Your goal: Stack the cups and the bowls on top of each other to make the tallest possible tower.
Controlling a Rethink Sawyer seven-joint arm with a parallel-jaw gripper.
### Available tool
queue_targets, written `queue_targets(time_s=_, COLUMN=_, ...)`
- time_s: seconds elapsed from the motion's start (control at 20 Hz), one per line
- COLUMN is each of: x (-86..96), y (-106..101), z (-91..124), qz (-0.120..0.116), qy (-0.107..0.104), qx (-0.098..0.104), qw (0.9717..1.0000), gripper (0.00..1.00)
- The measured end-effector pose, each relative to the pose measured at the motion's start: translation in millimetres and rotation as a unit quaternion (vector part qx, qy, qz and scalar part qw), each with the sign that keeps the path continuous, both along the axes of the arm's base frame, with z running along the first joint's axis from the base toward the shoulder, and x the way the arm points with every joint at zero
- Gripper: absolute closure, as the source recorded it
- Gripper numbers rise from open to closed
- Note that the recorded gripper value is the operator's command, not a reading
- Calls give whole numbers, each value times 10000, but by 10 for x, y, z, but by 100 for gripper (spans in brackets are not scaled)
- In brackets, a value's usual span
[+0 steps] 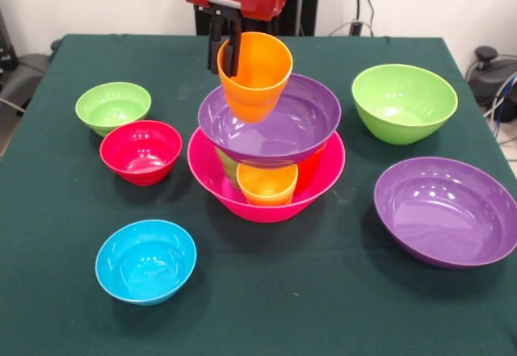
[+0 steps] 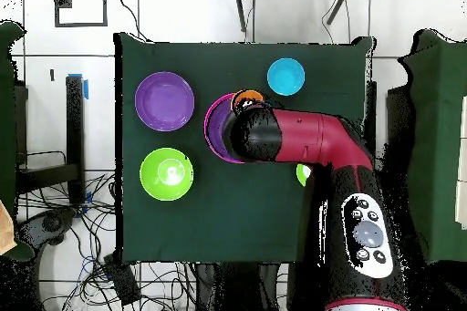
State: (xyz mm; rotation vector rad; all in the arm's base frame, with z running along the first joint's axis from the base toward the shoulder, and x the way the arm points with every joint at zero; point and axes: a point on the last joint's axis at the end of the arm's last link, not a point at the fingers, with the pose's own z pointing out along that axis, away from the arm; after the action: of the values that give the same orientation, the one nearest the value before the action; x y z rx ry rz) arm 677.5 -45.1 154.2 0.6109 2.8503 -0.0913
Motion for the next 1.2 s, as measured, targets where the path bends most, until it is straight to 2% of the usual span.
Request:
queue_targets(time_s=0.3, x=-147, y=124, z=-108, qz=81, qy=71, qx=23, qw=9999, gripper=100)
queue_targets(time_s=0.45, x=-189, y=168, z=-151, qz=115, qy=4, qx=35, qw=9999, gripper=100)
queue_targets(time_s=0.55, x=-206, y=187, z=-176, qz=138, qy=-111, qx=27, qw=9998, gripper=100)
queue_targets(time_s=0.95, x=-152, y=173, z=-225, qz=164, qy=-475, qx=-17, qw=9987, gripper=100)
queue_targets(time_s=1.2, x=-178, y=132, z=-330, qz=138, qy=-485, qx=-32, qw=9987, gripper=100)
